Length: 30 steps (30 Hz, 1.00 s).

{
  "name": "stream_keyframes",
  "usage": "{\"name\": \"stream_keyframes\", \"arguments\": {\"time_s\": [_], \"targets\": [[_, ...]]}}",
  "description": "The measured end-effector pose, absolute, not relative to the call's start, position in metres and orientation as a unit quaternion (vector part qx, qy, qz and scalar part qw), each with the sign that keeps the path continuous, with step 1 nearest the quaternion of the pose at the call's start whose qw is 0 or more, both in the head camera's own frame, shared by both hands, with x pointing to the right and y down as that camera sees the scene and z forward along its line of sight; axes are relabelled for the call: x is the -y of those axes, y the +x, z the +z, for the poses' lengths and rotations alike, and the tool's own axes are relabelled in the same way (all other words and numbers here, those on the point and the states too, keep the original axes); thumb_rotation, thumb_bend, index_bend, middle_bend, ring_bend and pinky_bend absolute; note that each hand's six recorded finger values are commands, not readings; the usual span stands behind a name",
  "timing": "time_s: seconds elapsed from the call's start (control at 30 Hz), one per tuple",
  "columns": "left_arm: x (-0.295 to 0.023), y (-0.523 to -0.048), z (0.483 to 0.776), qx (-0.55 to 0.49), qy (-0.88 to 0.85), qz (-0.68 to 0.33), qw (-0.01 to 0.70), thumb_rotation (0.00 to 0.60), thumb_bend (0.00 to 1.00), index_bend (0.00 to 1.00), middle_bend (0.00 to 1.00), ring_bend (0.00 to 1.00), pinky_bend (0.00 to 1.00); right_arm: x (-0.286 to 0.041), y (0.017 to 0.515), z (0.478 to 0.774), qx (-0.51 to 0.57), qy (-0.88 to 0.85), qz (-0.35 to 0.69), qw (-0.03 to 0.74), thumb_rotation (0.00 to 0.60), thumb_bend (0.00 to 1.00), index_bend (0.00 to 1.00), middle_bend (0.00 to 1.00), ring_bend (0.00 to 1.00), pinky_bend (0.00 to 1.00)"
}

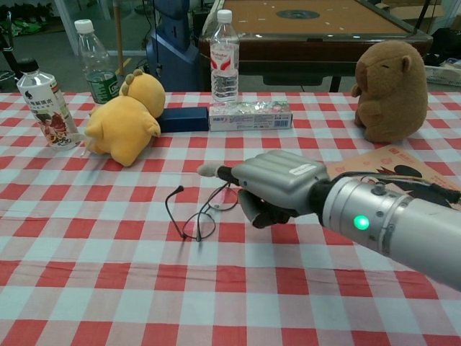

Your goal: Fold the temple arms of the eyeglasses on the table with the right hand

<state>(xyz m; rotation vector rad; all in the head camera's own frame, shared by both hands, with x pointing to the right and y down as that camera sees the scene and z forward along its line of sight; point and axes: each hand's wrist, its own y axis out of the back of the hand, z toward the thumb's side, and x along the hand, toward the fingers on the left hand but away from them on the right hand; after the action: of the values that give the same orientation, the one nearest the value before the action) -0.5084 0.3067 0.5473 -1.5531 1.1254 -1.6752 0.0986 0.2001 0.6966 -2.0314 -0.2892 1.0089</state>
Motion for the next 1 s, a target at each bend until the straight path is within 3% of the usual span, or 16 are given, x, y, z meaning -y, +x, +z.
{"name": "stream_keyframes", "arguments": {"time_s": [0.37,0.73,1.0], "targets": [[-0.3,-0.492,0.546,-0.415,-0.596,-0.615,0.305,0.6,0.32,0.0,0.0,0.0,0.0,-0.232,0.159,0.649,0.077,-0.792,0.398,0.456,0.6,0.96,0.0,1.0,1.0,0.95],[-0.303,-0.497,0.543,-0.419,-0.59,-0.621,0.302,0.6,0.32,0.0,0.0,0.0,0.0,-0.267,0.107,0.654,0.027,-0.825,0.341,0.449,0.6,0.96,0.0,1.0,1.0,0.95],[-0.309,-0.509,0.542,-0.426,-0.581,-0.628,0.294,0.6,0.32,0.0,0.0,0.0,0.0,-0.259,0.06,0.67,0.046,-0.824,0.323,0.463,0.6,0.96,0.0,1.0,1.0,0.95]]}}
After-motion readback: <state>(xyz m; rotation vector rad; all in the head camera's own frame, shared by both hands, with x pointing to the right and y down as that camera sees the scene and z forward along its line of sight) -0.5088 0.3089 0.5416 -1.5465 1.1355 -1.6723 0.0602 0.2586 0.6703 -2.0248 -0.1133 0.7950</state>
